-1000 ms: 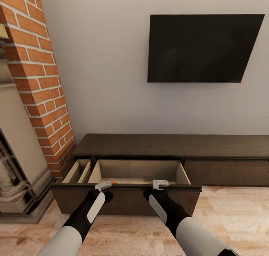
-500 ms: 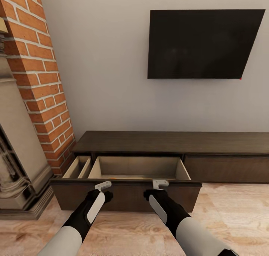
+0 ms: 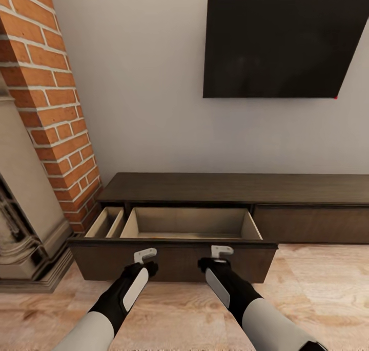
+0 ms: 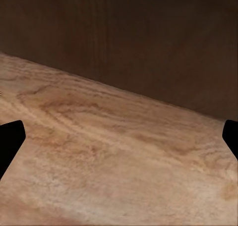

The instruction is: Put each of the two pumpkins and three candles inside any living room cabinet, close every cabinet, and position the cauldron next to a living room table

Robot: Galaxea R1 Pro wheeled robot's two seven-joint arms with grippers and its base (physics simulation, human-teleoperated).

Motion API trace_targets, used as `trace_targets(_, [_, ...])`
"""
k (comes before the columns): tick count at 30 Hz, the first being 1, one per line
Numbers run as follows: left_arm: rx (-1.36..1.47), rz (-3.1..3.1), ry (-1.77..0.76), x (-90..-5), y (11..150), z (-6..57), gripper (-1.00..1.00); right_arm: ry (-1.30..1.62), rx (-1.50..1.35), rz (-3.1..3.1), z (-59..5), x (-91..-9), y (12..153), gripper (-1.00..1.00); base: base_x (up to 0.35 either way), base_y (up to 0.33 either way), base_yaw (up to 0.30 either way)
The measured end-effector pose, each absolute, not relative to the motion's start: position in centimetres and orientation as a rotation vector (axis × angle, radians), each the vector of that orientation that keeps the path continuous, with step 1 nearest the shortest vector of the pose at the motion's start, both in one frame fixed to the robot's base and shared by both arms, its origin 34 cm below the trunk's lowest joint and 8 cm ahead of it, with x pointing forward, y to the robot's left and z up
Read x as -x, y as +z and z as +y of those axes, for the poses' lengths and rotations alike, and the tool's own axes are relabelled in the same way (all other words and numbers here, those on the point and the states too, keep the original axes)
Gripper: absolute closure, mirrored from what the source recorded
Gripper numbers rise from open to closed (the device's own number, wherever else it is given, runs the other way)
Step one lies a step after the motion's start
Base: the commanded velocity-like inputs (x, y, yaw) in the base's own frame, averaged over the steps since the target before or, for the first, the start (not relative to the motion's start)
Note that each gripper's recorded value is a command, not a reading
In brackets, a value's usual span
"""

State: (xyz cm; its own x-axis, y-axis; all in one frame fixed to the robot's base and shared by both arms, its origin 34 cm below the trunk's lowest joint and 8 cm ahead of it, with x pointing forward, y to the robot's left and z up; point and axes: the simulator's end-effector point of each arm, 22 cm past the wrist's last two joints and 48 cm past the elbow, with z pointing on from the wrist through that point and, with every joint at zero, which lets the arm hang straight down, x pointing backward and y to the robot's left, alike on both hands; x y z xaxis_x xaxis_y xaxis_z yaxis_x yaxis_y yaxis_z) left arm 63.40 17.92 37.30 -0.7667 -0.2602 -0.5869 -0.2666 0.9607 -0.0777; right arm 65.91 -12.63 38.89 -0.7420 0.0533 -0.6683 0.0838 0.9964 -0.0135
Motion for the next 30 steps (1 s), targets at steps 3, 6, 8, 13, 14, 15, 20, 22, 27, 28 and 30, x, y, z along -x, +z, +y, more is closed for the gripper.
trace_targets(3, [0.378,2.475,0.035,-63.2,36.3,18.5,-1.00,-0.045,-0.139,2.352,-13.0,-66.7,39.0,-1.00,0.000,0.000,0.000])
trace_targets(6, [0.364,2.451,0.075,-63.1,35.2,19.1,-1.00,-0.039,-0.169,2.311,-13.3,-67.3,38.9,-1.00,0.000,0.000,0.000])
trace_targets(8, [0.308,2.427,0.124,-62.9,34.3,19.2,-1.00,-0.035,-0.189,2.283,-13.5,-67.7,38.9,-1.00,0.000,0.000,0.000])
trace_targets(13, [0.282,2.377,0.166,-62.9,33.0,19.7,-1.00,-0.035,-0.214,2.260,-13.9,-67.8,38.0,-1.00,0.000,0.000,0.000])
trace_targets(14, [0.282,2.374,0.170,-62.8,32.8,19.7,-1.00,-0.039,-0.207,2.269,-13.9,-67.5,37.4,-1.00,0.000,0.000,0.000])
trace_targets(15, [0.282,2.374,0.172,-62.7,32.5,19.7,-1.00,-0.040,-0.192,2.281,-13.8,-67.2,36.7,-1.00,0.000,0.000,0.000])
trace_targets(20, [0.281,2.387,0.178,-62.3,31.3,19.7,-1.00,-0.043,-0.122,2.338,-13.3,-65.6,33.7,-1.00,0.000,0.000,0.000])
trace_targets(22, [0.279,2.394,0.181,-62.2,30.8,19.7,-1.00,-0.045,-0.112,2.351,-13.3,-65.3,33.0,-1.00,0.000,0.000,0.000])
trace_targets(27, [0.275,2.413,0.188,-61.7,29.7,19.9,-1.00,-0.047,-0.122,2.342,-13.5,-65.2,32.0,-1.00,0.000,0.000,0.000])
trace_targets(28, [0.275,2.416,0.189,-61.6,29.4,19.9,-1.00,-0.048,-0.126,2.332,-13.6,-65.3,31.9,-1.00,0.000,0.000,0.000])
trace_targets(30, [0.276,2.410,0.189,-61.6,29.1,19.8,-1.00,-0.056,-0.137,2.309,-13.9,-65.4,31.6,-1.00,0.000,0.000,0.000])
